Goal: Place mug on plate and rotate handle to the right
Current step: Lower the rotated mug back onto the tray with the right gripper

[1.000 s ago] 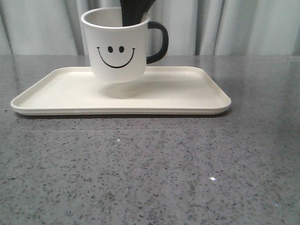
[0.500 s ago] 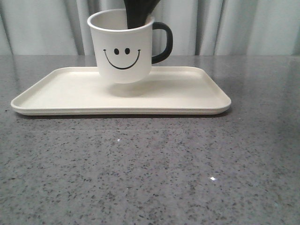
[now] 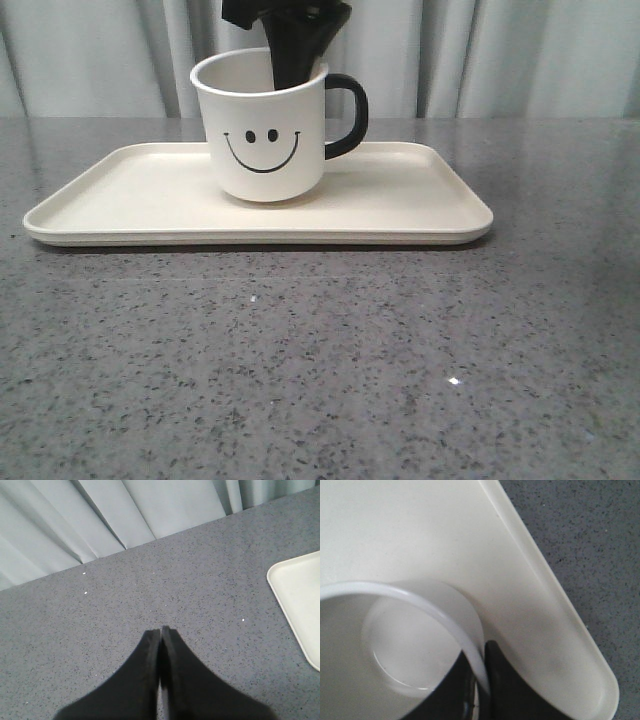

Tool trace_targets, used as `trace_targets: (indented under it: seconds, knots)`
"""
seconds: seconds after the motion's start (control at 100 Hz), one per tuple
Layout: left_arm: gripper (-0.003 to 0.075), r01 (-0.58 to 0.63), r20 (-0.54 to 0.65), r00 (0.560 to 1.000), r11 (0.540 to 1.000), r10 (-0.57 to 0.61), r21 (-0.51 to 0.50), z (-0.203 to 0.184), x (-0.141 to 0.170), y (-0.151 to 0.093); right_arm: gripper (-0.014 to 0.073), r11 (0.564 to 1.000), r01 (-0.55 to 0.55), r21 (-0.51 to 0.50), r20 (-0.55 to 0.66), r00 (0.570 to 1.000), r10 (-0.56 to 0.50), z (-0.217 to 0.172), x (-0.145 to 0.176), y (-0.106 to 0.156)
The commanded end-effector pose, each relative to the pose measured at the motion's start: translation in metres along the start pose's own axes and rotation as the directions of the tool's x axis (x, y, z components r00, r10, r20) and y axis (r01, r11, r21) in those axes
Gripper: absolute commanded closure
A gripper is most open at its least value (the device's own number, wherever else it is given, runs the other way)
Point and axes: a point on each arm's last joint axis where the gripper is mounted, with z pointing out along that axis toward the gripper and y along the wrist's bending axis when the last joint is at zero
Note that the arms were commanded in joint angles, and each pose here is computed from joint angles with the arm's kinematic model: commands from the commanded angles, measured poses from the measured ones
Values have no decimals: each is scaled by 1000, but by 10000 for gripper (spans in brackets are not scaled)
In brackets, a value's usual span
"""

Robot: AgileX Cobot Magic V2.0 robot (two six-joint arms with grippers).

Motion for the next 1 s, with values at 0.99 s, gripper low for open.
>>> trace_targets:
  seconds: [0.99]
  knots:
    - [740, 14, 46, 999, 1000, -14, -14, -5, -5, 4, 540, 1000, -18, 1, 19, 1000, 18, -21, 0, -3]
